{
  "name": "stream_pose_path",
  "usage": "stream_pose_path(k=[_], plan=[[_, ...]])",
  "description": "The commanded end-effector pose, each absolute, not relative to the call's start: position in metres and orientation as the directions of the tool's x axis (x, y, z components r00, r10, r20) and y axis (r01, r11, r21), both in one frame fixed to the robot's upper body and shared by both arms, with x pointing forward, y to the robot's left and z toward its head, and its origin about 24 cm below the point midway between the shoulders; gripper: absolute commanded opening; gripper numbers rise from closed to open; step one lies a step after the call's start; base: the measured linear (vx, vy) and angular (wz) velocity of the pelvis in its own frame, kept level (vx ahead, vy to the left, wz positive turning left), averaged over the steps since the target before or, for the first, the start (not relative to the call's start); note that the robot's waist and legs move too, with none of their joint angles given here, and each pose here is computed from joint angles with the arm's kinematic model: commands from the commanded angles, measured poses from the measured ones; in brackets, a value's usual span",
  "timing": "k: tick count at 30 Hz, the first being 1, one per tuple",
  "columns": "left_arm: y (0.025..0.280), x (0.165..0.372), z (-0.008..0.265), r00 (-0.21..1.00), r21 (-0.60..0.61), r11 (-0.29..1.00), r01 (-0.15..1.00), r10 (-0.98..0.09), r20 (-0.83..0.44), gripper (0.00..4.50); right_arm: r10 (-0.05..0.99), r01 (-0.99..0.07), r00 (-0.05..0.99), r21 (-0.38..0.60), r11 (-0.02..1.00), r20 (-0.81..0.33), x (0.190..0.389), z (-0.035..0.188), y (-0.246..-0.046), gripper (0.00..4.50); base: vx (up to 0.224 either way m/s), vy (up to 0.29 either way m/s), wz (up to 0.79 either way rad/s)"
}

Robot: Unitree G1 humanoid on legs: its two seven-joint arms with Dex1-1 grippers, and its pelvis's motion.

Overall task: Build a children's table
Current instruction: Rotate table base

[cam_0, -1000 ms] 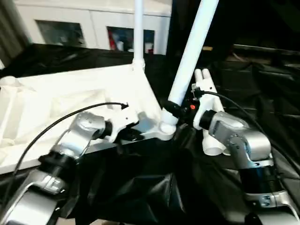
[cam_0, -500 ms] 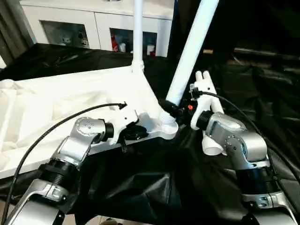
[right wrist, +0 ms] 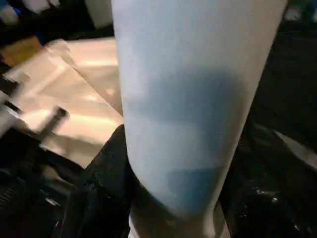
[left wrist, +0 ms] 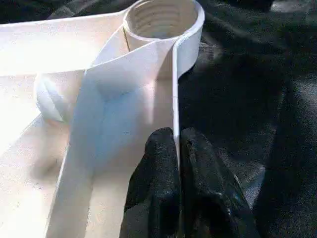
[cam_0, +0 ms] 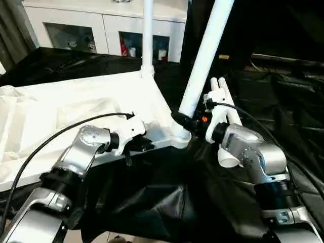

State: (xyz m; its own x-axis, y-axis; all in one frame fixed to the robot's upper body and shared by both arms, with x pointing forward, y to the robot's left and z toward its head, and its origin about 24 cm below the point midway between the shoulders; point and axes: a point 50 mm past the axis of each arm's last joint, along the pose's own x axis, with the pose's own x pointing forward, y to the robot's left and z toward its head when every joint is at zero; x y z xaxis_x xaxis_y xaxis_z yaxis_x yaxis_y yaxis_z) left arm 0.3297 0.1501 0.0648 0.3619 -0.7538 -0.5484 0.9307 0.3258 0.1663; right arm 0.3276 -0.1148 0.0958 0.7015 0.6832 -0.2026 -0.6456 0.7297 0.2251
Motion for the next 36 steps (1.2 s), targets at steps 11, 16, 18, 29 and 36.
stream_pose_path(k=[11,16,18,29,36], plan=[[0.145,0.323,0.066,0.283,0.116,0.261,0.958,-0.821,-0.496,0.00,0.691,-0.674,0.672,0.168,0.720,-0.265,0.350,0.086,-0.108,1.92,0.000,0.000,0.00],[0.143,0.324,0.065,0.292,0.122,0.268,0.956,-0.817,-0.496,0.00,0.723,-0.712,0.627,0.164,0.683,-0.289,0.353,0.084,-0.099,1.92,0.000,0.000,0.00],[0.143,0.325,0.064,0.304,0.125,0.280,0.952,-0.814,-0.496,0.00,0.726,-0.721,0.614,0.153,0.676,-0.311,0.354,0.081,-0.097,1.92,0.000,0.000,0.00],[0.145,0.328,0.064,0.332,0.143,0.302,0.942,-0.797,-0.504,0.00,0.717,-0.730,0.603,0.122,0.673,-0.349,0.358,0.082,-0.105,1.92,0.000,0.000,0.00],[0.147,0.332,0.066,0.347,0.155,0.313,0.937,-0.788,-0.508,0.00,0.744,-0.755,0.575,0.129,0.643,-0.341,0.351,0.089,-0.110,1.92,0.000,0.000,0.00]])
